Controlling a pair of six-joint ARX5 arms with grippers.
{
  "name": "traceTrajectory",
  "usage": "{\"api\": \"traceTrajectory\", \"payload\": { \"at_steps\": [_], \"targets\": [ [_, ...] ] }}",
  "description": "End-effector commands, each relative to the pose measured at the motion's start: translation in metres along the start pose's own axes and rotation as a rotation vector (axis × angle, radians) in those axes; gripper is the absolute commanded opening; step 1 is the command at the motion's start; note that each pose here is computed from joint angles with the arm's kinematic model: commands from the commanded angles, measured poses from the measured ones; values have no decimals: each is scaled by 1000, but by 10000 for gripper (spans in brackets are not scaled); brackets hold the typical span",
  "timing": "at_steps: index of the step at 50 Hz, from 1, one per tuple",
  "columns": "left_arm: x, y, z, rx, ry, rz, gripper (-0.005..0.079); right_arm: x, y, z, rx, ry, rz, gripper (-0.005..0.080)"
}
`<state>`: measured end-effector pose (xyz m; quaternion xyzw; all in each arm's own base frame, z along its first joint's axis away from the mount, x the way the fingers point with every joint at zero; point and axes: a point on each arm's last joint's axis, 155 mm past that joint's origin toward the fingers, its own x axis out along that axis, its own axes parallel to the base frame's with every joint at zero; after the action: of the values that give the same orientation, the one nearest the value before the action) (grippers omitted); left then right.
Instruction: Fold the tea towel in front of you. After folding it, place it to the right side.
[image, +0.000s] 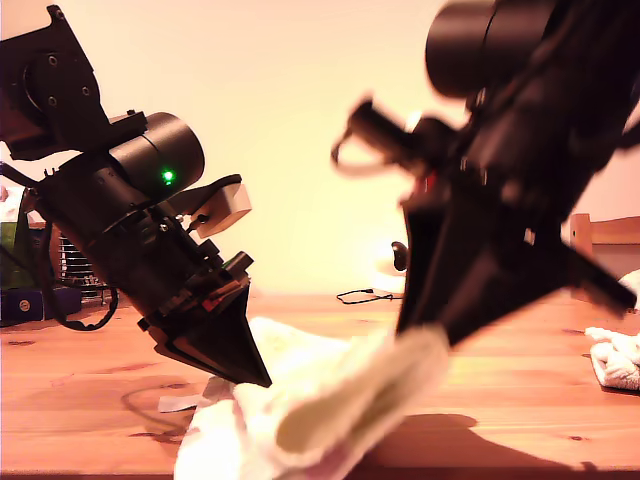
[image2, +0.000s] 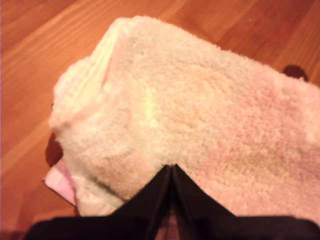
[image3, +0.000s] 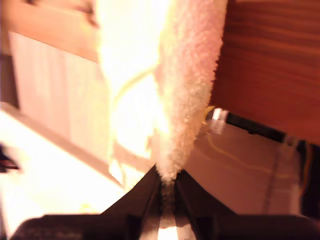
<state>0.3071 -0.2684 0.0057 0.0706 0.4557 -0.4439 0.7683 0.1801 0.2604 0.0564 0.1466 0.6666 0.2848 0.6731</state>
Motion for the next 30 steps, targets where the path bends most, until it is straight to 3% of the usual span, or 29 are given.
{"api": "traceTrajectory", "payload": {
  "at_steps": [1, 18, 30],
  "targets": [
    [5, -8, -14, -31, 41, -33, -24, -2, 2, -4, 4, -1, 17, -10],
    [16, -69, -30, -42, 127, -182, -24, -11, 15, 30, 28, -127, 91, -10],
    [20, -91, -35, -2, 151, -212, -24, -22, 7, 52, 51, -199, 101, -10]
  ]
}}
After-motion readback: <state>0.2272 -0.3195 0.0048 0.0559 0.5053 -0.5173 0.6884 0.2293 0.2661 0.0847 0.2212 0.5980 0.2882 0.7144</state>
